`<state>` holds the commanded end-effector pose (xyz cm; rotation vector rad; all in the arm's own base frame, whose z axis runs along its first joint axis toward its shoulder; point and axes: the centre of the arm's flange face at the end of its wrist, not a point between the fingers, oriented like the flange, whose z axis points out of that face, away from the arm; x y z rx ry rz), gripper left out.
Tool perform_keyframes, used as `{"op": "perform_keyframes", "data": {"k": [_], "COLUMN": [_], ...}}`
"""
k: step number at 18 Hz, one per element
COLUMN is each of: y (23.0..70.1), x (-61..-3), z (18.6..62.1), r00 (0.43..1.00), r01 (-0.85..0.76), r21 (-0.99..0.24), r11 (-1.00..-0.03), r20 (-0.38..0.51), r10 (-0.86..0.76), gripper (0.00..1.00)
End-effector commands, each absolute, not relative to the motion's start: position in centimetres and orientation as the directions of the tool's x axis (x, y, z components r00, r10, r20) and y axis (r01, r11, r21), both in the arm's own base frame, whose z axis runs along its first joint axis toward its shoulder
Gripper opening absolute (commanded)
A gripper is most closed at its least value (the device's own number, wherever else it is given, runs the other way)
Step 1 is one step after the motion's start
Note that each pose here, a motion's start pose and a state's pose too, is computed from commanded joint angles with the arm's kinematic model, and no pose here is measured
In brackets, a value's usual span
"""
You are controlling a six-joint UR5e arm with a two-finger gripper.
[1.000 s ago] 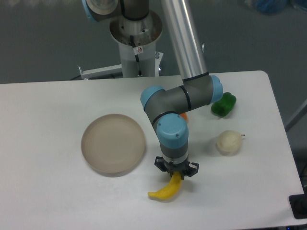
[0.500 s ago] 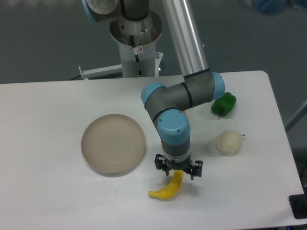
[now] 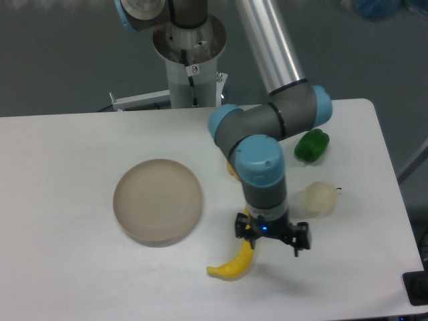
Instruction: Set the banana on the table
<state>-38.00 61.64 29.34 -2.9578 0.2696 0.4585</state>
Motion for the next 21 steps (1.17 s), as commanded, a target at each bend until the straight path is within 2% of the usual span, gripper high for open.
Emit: {"op": "perform_keyframes", "data": {"k": [7, 13, 21], "y": [57.3, 56.1, 55.8], "x": [-45.1, -46.7, -46.9], "z": [32.4, 33.1, 33.2], "r00": [0.893, 0.836, 0.833], "r01": [-0.289, -0.418, -0.426], "r21": [-0.064, -0.001, -0.004], "r11": [-0.955, -0.908, -0.905], "r20": [-0.376, -0.392, -0.392], "r10": [-0.245, -0.385, -0.391], "gripper": [1.0, 1.0, 1.0]}}
